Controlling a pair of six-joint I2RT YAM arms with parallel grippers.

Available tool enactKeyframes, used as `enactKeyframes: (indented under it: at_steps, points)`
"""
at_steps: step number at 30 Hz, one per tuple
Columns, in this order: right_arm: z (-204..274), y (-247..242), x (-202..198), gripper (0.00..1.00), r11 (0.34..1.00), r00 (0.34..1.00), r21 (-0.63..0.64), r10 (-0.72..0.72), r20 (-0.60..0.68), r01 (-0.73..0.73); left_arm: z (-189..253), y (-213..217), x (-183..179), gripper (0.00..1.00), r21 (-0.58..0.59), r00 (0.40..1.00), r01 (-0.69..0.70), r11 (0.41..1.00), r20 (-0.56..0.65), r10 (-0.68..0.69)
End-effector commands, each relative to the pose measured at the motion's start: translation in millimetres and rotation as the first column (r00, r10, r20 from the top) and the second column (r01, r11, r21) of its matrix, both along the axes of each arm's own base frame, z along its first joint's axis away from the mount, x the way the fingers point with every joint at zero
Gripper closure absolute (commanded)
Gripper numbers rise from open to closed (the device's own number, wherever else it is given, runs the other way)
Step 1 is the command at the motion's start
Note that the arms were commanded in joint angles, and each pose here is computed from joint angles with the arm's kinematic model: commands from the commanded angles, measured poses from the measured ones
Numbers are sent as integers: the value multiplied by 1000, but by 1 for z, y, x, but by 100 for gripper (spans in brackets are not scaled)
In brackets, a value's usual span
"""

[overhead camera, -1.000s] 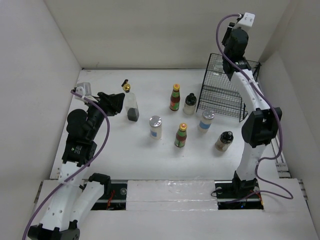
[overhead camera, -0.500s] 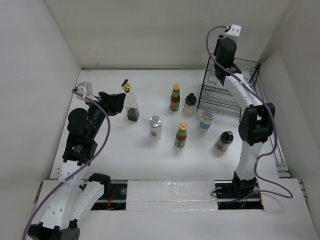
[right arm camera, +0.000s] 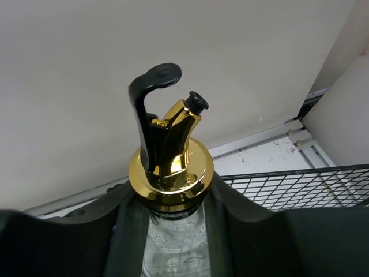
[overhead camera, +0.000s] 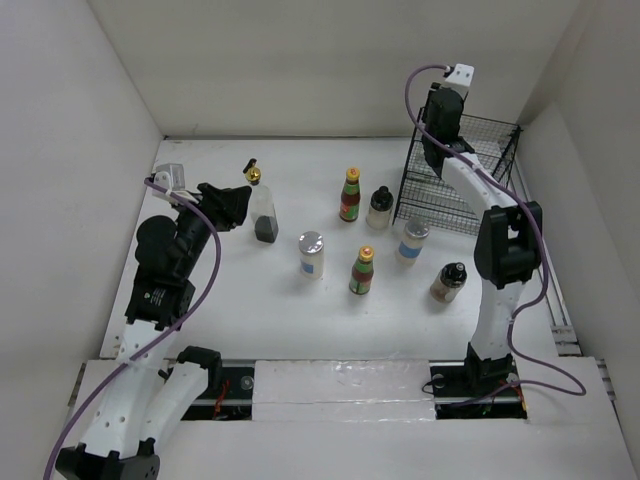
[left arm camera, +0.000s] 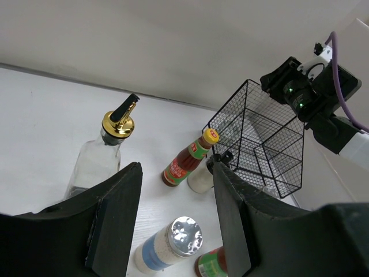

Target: Organize the condiment bottles

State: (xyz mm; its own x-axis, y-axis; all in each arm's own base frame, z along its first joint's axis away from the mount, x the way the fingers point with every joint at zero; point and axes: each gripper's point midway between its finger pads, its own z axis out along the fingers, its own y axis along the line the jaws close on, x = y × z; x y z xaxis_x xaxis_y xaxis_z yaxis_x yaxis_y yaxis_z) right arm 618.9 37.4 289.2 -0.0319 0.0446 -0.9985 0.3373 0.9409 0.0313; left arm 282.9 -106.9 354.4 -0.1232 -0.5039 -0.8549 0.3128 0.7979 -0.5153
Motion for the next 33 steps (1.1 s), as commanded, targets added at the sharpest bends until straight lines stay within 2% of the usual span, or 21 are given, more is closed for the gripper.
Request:
enactKeyframes:
  at_steps: [1, 3, 4, 10, 16, 22, 25, 26, 27, 28, 29, 30, 32, 33]
  points:
    - [38, 8, -9, 54, 998, 994, 51, 14, 106, -20, 14, -4, -2, 52, -15, 998, 20, 1000, 52, -20]
    - [45, 9, -10, 45, 998, 993, 53, 24, 117, -31, 16, -3, -4, 52, -17, 998, 21, 1000, 61, -20]
    - [52, 3, -13, 36, 998, 992, 55, 15, 129, -22, 16, -3, -4, 52, -17, 998, 21, 1000, 61, -20]
    - [76, 4, -22, 23, 996, 987, 55, 57, 151, -66, 16, -1, -3, 52, -18, 998, 10, 1000, 61, -9]
    - [110, -3, -33, 20, 994, 978, 54, 82, 193, -94, 14, -1, -4, 52, -16, 999, 10, 1000, 52, -9]
    - [159, -17, -61, 12, 999, 965, 7, 43, 257, -46, 14, 0, -3, 52, -17, 999, -1, 1000, 51, 2]
    - [183, -6, -76, 12, 996, 955, -52, 90, 281, -78, 15, 5, -1, 52, -20, 998, -31, 999, 46, 32]
    - [191, 16, -78, 13, 981, 938, -89, 190, 289, -171, 9, 8, 1, 52, -15, 998, -52, 999, 22, 52]
    - [191, 37, -81, 17, 959, 918, -124, 280, 281, -255, 9, 11, 2, 52, -25, 998, -66, 998, 19, 67]
    - [192, 57, -87, 28, 923, 885, -173, 380, 268, -344, 10, 14, 2, 52, -33, 996, -87, 996, 9, 87]
    - [192, 80, -92, 34, 872, 835, -209, 486, 256, -443, 15, 20, 0, 52, -38, 993, -115, 993, 16, 116]
    - [187, 131, -105, 44, 723, 688, -263, 690, 224, -639, 8, 30, 3, 52, -48, 984, -177, 983, -17, 177]
    - [171, 179, -127, 54, 523, 494, -299, 852, 173, -798, 13, 38, 3, 52, -92, 973, -230, 969, -39, 227]
    - [161, 209, -145, 54, 373, 346, -316, 928, 141, -872, 10, 43, 4, 52, -97, 966, -259, 961, -52, 254]
